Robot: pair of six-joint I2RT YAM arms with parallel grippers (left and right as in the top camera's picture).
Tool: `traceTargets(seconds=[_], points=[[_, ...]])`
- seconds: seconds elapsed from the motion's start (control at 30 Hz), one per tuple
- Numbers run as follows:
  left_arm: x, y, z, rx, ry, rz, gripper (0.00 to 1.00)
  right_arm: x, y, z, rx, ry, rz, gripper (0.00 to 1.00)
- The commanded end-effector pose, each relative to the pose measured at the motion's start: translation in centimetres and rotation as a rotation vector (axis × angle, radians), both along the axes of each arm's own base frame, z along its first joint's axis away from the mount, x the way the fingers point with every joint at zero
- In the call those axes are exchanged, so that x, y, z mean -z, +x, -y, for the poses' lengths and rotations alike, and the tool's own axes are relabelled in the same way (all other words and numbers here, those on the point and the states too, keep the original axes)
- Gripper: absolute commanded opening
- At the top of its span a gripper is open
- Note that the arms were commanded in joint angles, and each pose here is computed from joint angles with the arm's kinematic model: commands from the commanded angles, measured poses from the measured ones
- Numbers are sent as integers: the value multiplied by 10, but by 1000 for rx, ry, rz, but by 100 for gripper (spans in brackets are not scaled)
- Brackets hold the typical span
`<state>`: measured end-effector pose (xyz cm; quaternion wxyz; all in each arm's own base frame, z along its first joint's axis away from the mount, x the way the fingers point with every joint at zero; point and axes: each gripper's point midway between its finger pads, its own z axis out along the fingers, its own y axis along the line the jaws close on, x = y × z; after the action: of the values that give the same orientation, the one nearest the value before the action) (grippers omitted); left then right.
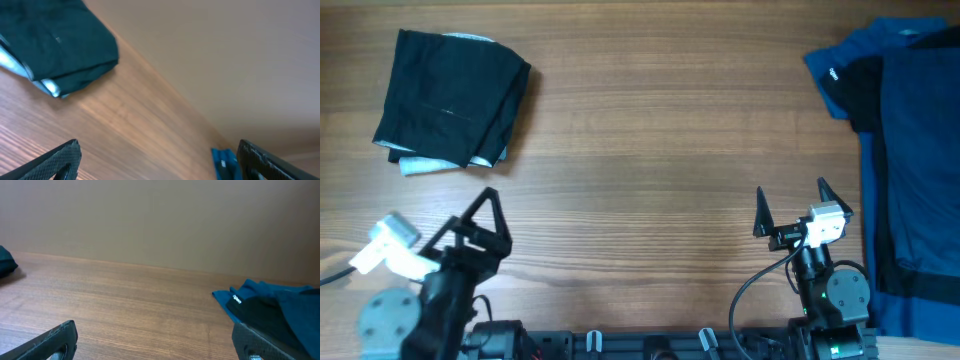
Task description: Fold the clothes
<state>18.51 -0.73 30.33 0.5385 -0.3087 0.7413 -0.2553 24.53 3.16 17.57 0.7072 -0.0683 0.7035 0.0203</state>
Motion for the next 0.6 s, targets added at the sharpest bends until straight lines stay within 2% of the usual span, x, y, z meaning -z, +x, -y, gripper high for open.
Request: traceTargets(seconds=[0.0,0.1,0.3,0.57], points=[[46,12,-8,-41,20,-31,100,-2,0,4,19,18,8,100],[71,29,-11,-56,24,2,100,-2,0,4,19,18,7,100],[99,59,-18,-92,31,159,100,-2,0,4,19,18,8,100],[130,63,-25,-131,40,156,100,-2,0,4,19,18,7,99]])
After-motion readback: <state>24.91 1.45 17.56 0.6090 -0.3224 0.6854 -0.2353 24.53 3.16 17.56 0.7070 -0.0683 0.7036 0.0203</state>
